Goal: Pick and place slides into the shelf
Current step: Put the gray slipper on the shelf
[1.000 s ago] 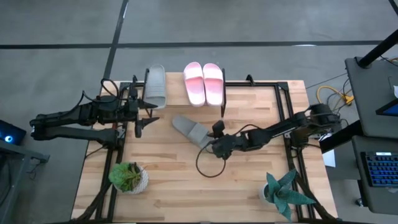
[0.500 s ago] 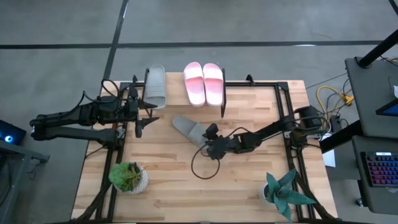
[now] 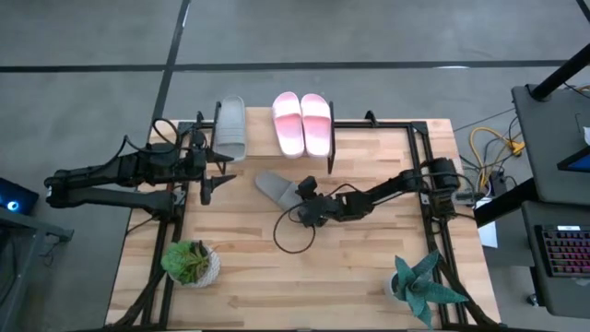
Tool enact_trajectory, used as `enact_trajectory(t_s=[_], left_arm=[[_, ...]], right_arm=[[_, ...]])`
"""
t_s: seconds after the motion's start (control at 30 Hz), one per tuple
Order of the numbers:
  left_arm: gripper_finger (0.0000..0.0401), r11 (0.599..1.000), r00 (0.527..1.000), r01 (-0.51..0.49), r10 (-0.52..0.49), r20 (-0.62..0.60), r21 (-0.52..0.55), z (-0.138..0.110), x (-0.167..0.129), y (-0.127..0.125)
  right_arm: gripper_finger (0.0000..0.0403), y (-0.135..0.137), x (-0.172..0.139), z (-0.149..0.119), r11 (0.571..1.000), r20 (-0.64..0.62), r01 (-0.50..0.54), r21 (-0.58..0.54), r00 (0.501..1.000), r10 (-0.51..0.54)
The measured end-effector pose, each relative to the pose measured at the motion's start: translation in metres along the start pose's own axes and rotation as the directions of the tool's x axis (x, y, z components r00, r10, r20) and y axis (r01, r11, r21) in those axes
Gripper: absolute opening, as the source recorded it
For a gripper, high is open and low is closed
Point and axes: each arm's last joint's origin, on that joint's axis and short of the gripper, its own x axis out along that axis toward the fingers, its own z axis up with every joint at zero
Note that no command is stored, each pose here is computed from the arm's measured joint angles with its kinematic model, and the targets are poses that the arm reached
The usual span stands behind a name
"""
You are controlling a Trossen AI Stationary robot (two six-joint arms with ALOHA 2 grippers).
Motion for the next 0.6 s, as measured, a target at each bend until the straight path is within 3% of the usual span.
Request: enact_trajectory(t_s=[0.37,0.6], left_arm=[[0.0219,1.0,1.0,0.001,-0.001,-0.009,0.002,-0.001,0.0,0.0],[0.0219,1.0,1.0,0.001,-0.002,-0.03,-0.018,-0.003,0.001,0.0]], right_arm=[[0.0196,-0.001,0.019,0.009,0.998,-0.084,0.059,-0.021,0.995,-0.061],[0.0143,-0.006,0.016,0.009,0.997,-0.091,0.08,-0.004,0.993,-0.08]])
